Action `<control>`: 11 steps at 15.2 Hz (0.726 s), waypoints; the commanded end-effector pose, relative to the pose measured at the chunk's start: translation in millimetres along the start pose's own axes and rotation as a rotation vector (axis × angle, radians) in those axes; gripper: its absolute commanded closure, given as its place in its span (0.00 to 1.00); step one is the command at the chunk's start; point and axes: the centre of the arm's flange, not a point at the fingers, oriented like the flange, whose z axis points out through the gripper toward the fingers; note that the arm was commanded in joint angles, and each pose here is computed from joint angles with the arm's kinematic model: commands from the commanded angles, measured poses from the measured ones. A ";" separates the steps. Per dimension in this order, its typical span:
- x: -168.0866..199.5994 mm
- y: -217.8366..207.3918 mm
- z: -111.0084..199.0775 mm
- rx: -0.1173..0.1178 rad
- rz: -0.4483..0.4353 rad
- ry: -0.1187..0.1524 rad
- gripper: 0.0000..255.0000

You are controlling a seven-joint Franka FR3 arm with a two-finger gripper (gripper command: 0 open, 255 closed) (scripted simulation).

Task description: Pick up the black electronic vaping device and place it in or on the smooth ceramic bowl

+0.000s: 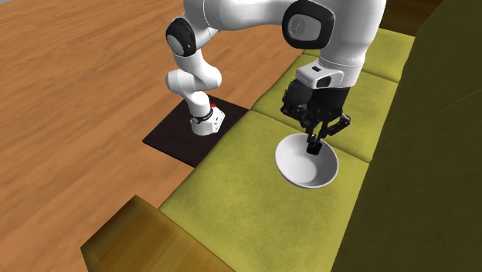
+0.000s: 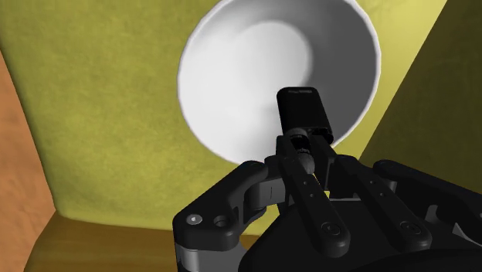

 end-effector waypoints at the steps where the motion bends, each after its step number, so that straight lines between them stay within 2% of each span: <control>1: -2.8 -0.1 10.7 0.001 0.000 0.000 1.00; 5: -7.3 0.8 29.0 0.001 0.000 0.000 1.00; 11: -7.3 0.8 29.0 0.001 0.000 0.000 1.00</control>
